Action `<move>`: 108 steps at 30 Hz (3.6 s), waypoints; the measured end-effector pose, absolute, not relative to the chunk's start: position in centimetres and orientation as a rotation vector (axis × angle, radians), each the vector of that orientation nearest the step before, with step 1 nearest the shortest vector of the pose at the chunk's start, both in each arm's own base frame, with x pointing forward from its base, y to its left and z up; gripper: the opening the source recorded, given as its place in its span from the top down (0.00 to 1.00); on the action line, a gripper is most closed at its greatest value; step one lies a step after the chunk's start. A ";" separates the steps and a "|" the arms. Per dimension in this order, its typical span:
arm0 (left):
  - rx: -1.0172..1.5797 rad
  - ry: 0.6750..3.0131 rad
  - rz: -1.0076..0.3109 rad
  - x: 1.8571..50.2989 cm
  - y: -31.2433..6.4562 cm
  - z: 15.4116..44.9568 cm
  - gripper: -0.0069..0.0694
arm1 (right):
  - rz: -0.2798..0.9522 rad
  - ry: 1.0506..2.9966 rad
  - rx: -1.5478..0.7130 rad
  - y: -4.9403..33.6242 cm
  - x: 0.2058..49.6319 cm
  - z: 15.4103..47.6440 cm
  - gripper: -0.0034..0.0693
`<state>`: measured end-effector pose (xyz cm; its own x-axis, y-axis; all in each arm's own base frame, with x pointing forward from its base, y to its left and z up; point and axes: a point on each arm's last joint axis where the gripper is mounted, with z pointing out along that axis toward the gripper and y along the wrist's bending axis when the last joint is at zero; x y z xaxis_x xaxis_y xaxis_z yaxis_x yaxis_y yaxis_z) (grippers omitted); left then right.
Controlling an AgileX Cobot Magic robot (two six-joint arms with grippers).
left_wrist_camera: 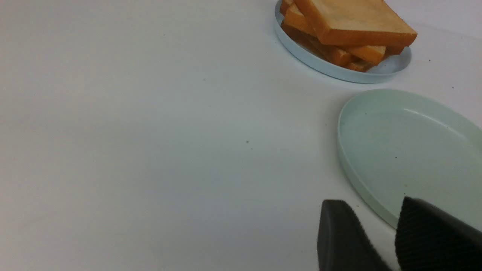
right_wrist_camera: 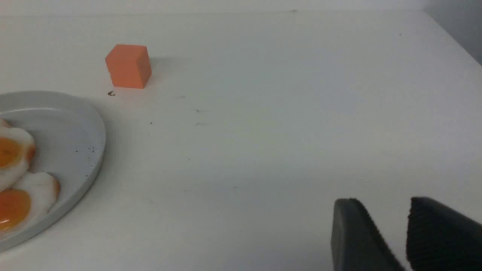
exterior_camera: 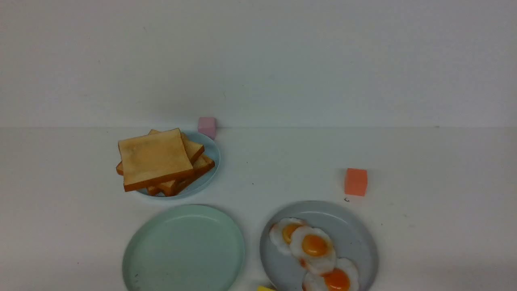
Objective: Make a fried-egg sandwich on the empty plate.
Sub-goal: Use the left arm to grab a slice of bread
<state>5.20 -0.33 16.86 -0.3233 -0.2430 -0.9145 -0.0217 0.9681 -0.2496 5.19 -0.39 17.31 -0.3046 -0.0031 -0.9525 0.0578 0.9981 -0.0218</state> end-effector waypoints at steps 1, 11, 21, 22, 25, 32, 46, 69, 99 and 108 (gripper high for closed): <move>-0.192 1.891 -0.225 5.2 -0.3 16.9 0.60 | -0.060 1.880 0.039 -0.4 5.2 17.3 0.62; -0.192 1.891 -0.225 5.2 -0.3 16.9 0.60 | -0.060 1.880 0.039 -0.4 5.2 17.3 0.62; -0.192 1.891 -0.225 5.2 -0.3 16.9 0.60 | -0.060 1.880 0.039 -0.4 5.2 17.3 0.62; -0.192 1.891 -0.225 5.2 -0.3 16.9 0.60 | -0.060 1.880 0.039 -0.4 5.2 17.3 0.62; -0.192 1.891 -0.225 5.2 -0.3 16.9 0.60 | -0.060 1.880 0.039 -0.4 5.2 17.3 0.62; -0.192 1.891 -0.225 5.2 -0.3 16.9 0.60 | -0.061 1.880 0.039 -0.4 5.2 17.3 0.62; -0.161 1.597 -0.259 5.7 -0.4 19.5 0.60 | -0.056 1.655 0.029 -0.3 5.6 19.1 0.62; -0.305 1.375 -0.456 5.5 -0.3 21.4 0.60 | 0.301 1.307 0.302 -0.3 5.6 22.8 0.62; -0.675 1.928 -0.583 12.1 -1.3 30.0 0.60 | 0.092 2.045 0.605 -2.4 24.0 26.3 0.62; -0.859 2.025 -0.642 15.4 -1.7 27.8 0.60 | 0.075 2.249 0.480 -0.1 25.4 23.0 0.62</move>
<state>15.35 -1.69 27.79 -0.4267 -0.7604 -0.4896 -0.3398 0.6365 -0.6924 25.40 -0.13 23.03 -0.5941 0.3645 -0.7171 0.3156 0.9256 0.2089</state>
